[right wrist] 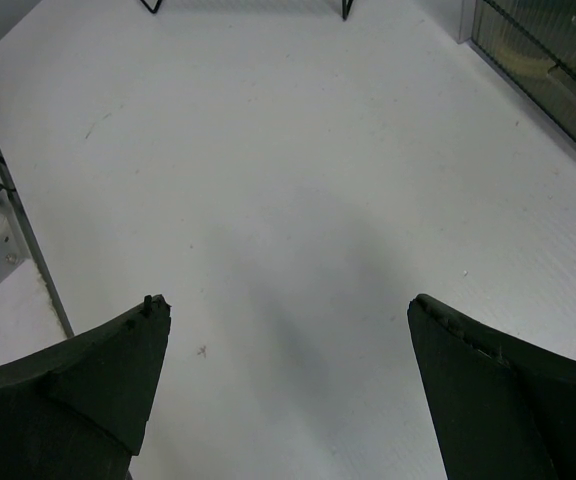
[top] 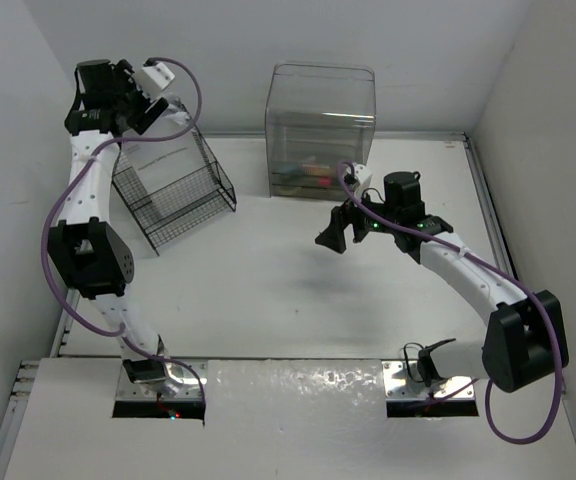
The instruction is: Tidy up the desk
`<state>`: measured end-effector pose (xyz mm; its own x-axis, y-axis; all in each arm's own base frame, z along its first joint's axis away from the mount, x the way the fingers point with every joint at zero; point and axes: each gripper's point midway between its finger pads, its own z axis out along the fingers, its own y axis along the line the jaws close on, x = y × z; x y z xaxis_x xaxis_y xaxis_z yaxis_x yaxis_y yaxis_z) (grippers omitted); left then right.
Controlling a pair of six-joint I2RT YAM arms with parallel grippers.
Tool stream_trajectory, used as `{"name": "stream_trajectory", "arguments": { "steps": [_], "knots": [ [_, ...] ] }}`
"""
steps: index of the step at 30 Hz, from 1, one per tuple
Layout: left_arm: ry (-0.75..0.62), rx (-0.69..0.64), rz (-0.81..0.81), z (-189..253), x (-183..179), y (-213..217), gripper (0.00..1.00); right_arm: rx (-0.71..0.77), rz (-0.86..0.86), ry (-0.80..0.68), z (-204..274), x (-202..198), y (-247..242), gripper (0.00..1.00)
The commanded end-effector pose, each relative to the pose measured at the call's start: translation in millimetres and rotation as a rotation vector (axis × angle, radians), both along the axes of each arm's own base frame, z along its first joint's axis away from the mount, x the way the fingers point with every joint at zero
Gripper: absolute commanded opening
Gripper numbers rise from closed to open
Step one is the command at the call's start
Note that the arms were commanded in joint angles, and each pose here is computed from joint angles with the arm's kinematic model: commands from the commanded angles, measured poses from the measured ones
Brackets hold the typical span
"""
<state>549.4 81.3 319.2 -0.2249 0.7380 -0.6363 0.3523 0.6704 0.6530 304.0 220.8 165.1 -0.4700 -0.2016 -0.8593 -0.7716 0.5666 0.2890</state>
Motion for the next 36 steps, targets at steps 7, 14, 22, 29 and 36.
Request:
{"name": "stream_trajectory", "arguments": {
  "steps": [7,14,22,29,36],
  "knots": [
    [-0.100,-0.017,0.036,42,-14,6,0.71,0.011,0.030,-0.028,7,-3,4,0.99],
    [-0.401,-0.084,0.421,137,-42,57,0.75,-0.085,-0.121,0.013,-11,6,-18,0.99],
    [-0.257,-0.315,0.218,120,-135,-13,0.79,-0.310,-0.469,0.124,-68,4,-84,0.99],
    [0.183,-0.412,0.061,-33,-211,-71,0.79,-0.406,-0.830,0.235,-105,-17,-179,0.99],
    [0.306,-0.425,-0.016,-143,-268,-94,0.80,-0.448,-1.165,0.083,-104,-47,-250,0.99]
  ]
}}
